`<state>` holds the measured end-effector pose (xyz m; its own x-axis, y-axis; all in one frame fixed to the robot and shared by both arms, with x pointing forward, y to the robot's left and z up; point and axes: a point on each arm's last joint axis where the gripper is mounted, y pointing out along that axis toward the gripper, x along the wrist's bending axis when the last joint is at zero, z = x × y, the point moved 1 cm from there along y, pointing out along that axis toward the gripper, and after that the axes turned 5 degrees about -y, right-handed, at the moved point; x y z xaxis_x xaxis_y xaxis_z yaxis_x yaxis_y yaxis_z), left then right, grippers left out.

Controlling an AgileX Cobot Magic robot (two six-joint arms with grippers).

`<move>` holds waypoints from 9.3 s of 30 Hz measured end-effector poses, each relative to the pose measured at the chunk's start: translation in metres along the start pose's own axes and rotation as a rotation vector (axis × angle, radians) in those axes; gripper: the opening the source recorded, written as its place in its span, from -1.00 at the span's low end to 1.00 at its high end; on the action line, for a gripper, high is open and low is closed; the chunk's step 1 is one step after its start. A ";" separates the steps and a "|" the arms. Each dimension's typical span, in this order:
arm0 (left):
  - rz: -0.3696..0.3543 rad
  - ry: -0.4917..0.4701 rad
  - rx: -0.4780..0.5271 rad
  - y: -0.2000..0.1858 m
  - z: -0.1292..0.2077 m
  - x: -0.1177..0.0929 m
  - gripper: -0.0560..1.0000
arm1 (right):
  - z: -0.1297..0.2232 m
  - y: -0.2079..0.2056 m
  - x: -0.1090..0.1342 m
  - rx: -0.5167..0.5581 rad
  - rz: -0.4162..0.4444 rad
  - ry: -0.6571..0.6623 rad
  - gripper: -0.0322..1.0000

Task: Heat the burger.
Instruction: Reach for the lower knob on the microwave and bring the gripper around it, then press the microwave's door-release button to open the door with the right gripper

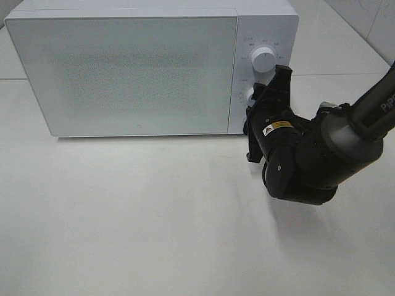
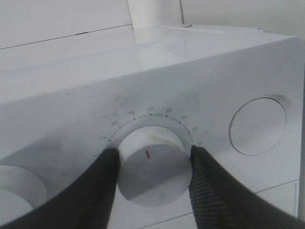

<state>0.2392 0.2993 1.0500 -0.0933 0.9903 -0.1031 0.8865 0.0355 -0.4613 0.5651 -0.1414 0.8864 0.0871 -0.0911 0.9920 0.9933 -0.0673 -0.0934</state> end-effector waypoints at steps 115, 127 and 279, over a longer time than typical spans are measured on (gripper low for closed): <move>0.000 0.000 0.000 0.000 0.000 0.000 0.98 | -0.104 -0.177 0.166 0.944 0.365 -1.873 0.57; 0.000 0.000 0.000 0.000 0.000 0.000 0.98 | -0.138 -0.245 0.153 0.795 0.281 -1.837 0.54; -0.001 0.000 0.000 0.000 0.000 0.000 0.98 | -0.037 -0.093 0.013 0.166 0.066 -1.235 0.28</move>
<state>0.2392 0.2994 1.0500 -0.0939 0.9903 -0.1023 0.8865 0.0364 -0.4614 0.4716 -0.1727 0.9049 0.0605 0.9098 0.4106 0.9740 0.0362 -0.2237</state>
